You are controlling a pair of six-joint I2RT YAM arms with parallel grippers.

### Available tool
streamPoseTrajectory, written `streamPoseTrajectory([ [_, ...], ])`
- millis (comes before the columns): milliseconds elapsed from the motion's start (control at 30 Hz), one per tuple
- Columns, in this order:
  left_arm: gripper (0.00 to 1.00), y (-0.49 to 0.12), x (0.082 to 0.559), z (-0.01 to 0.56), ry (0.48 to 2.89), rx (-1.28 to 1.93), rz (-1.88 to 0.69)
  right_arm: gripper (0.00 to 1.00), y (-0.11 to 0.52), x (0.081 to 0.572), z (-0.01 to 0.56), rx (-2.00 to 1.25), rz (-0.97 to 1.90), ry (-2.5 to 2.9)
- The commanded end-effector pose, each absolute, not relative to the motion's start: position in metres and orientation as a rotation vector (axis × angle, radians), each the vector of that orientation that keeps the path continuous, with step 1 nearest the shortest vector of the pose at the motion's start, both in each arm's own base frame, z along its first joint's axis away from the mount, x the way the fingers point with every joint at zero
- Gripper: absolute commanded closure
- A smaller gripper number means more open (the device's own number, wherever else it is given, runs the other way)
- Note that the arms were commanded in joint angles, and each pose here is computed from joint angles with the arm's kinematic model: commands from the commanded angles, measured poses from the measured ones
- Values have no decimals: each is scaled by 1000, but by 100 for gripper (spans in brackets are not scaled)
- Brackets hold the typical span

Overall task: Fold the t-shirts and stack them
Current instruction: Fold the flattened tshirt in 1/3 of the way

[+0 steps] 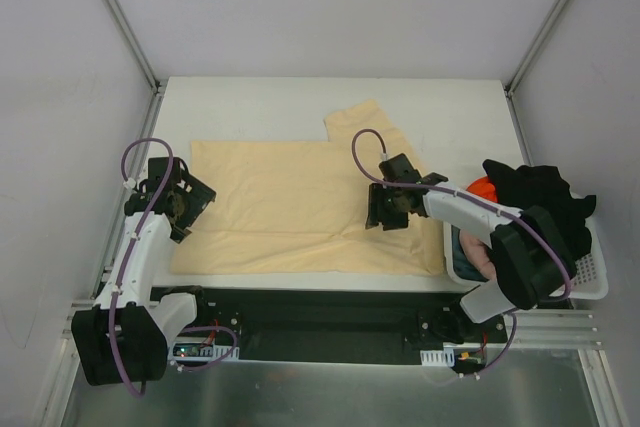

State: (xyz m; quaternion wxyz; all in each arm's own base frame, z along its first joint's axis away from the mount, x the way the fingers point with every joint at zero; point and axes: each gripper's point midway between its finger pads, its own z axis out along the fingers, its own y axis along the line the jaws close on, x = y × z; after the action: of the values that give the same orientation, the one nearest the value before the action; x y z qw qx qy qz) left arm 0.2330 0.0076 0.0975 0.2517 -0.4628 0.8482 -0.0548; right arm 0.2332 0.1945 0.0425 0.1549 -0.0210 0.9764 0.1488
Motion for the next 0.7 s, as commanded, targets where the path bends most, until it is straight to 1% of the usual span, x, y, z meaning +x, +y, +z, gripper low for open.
streamPoseTrajectory([
  [0,1,17,231,98,2300,-1277,-83,51,204,253,48,-20,416,2762],
  [67,1,17,231,98,2301,-1276,-81,57,203,254,44,-17,400,2771],
  [100,1,17,231,97,2303,-1277,-78,64,205,256,44,-25,407,2766],
  [167,1,17,231,97,2306,-1276,-77,71,209,256,44,-36,436,2768],
  [200,1,18,231,97,2304,-1274,-74,77,212,257,45,-42,455,2759],
  [267,1,18,232,98,2299,-1275,-72,81,217,257,46,-55,484,2755],
  [300,1,19,231,98,2298,-1277,-71,89,220,260,47,-62,500,2742],
  [333,1,19,232,99,2297,-1275,-71,90,222,261,49,-67,514,2732],
  [367,1,19,232,100,2293,-1272,-71,95,226,261,51,-77,539,2726],
  [500,1,19,232,100,2293,-1272,-71,99,236,273,58,-121,563,2686],
  [667,1,19,231,100,2297,-1266,-71,99,246,277,63,-151,578,2680],
])
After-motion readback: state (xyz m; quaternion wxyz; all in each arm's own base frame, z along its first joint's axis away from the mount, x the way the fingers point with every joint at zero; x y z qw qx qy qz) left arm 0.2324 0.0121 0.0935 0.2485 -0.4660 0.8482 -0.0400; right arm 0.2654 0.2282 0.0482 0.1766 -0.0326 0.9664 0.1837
